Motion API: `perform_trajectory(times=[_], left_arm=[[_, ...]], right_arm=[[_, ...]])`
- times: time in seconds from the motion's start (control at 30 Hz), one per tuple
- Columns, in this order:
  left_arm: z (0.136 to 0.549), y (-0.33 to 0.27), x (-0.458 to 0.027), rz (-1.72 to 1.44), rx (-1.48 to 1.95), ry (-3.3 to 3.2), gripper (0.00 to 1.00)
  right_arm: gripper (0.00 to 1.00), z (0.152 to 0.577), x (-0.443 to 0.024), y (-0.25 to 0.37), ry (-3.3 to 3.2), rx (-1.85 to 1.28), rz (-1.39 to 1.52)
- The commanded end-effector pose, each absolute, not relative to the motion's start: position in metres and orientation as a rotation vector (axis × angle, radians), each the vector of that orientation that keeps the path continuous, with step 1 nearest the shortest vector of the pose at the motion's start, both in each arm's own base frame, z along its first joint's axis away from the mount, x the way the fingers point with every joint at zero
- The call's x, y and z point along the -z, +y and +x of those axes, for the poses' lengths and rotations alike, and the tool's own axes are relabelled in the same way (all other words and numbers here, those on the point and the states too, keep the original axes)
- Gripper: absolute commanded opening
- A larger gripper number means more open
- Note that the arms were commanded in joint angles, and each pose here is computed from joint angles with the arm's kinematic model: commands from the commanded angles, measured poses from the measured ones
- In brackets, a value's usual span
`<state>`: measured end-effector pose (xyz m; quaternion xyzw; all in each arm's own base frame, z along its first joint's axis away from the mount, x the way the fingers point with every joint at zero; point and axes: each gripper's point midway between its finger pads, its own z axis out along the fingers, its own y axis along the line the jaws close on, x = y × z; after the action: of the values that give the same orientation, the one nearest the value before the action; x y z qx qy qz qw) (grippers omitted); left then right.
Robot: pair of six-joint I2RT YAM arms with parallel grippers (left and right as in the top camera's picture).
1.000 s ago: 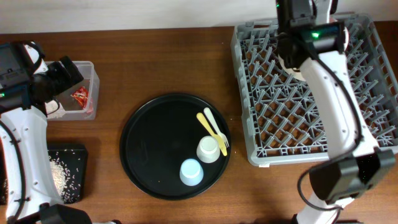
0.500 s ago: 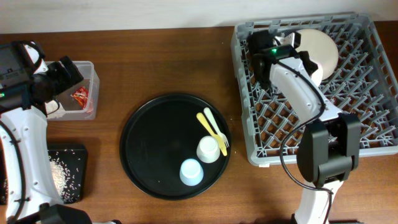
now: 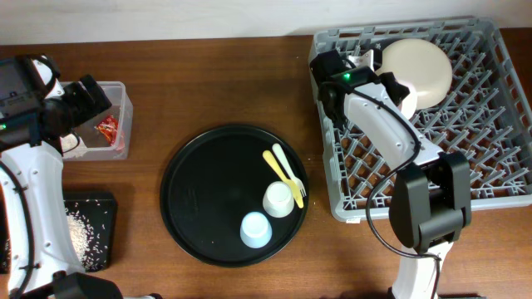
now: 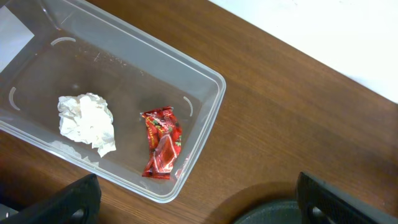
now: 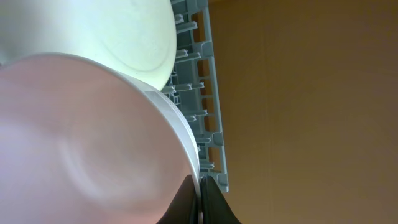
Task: Sort waste into correct bins and load items into the dishwasher rack
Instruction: 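Carry the pink bowl to the rack and set it down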
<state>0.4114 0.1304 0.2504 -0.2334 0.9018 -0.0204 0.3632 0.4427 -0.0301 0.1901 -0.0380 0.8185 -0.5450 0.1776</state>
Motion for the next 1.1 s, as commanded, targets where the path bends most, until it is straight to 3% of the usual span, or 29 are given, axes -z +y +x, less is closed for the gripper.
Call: perform_trajectory(times=[0.0, 0.27, 0.53, 0.63, 0.97, 1.03, 1.07], left_arm=[[0.412, 0.131, -0.251, -0.603, 0.059, 2.317, 0.99], [0.412, 0.131, -0.251, -0.603, 0.059, 2.317, 0.99], [0.412, 0.131, -0.251, -0.603, 0.059, 2.317, 0.99], [0.412, 0.131, -0.251, -0.603, 0.059, 2.317, 0.99], [0.412, 0.131, -0.251, -0.603, 0.059, 2.317, 0.99], [0.412, 0.131, -0.251, -0.603, 0.059, 2.317, 0.99], [0.412, 0.131, -0.251, -0.603, 0.059, 2.317, 0.99]], right_arm=[[0.04, 0.438, -0.175, -0.026, 2.371, 1.515, -0.149], [0.04, 0.433, -0.151, -0.011, 2.504, 1.360, -0.200], [0.04, 0.416, -0.119, 0.000, 2.519, 1.394, -0.306], [0.11, 0.416, -0.119, 0.001, 2.519, 1.395, -0.311], [0.08, 0.408, -0.131, 0.028, 2.431, 1.488, -0.455], [0.19, 0.401, -0.128, 0.037, 2.449, 1.485, -0.523], [0.36, 0.396, -0.125, 0.040, 2.474, 1.473, -0.553]])
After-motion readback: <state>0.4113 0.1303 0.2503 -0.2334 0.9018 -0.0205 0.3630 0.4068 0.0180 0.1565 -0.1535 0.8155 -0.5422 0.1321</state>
